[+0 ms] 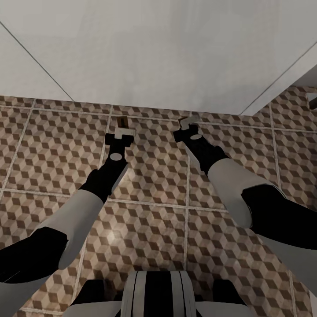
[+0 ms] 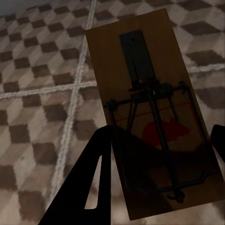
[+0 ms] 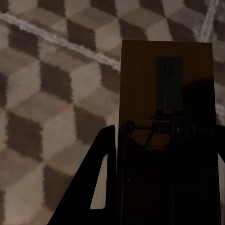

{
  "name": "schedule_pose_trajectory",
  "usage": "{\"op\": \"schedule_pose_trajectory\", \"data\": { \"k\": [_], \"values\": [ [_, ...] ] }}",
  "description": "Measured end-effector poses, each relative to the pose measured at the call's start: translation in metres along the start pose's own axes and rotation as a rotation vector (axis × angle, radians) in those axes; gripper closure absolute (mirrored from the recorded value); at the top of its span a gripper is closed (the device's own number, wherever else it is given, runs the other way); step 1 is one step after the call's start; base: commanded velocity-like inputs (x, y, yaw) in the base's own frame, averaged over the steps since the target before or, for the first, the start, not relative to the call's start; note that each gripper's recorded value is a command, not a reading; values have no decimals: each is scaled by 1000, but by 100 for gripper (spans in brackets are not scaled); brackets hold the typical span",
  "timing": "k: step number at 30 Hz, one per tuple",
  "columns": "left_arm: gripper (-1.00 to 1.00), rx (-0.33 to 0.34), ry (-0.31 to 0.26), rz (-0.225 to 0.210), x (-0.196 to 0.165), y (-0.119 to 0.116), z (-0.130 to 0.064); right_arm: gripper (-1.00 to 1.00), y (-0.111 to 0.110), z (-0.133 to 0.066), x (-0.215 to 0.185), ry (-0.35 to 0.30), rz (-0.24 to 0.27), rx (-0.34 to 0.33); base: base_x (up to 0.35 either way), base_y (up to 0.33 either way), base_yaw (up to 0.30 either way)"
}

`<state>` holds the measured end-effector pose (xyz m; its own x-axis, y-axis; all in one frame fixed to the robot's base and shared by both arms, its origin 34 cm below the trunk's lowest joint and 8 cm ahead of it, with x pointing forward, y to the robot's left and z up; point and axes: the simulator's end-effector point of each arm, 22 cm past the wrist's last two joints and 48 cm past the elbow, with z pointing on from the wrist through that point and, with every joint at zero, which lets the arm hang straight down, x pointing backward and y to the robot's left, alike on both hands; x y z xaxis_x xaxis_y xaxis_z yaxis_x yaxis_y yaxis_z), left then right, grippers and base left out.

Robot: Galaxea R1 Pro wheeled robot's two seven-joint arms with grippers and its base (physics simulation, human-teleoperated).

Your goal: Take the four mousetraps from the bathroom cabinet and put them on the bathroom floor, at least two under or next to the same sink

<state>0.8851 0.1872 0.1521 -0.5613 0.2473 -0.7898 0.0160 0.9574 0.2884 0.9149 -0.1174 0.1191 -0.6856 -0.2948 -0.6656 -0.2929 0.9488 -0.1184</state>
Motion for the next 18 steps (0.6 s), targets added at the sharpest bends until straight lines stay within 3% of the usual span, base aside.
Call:
{"op": "schedule_pose_trajectory", "data": {
  "k": [18],
  "values": [
    [100,5,20,5,13,-2,-3,100,-3,0,12,27,-5,16,3,0,0]
  ]
}}
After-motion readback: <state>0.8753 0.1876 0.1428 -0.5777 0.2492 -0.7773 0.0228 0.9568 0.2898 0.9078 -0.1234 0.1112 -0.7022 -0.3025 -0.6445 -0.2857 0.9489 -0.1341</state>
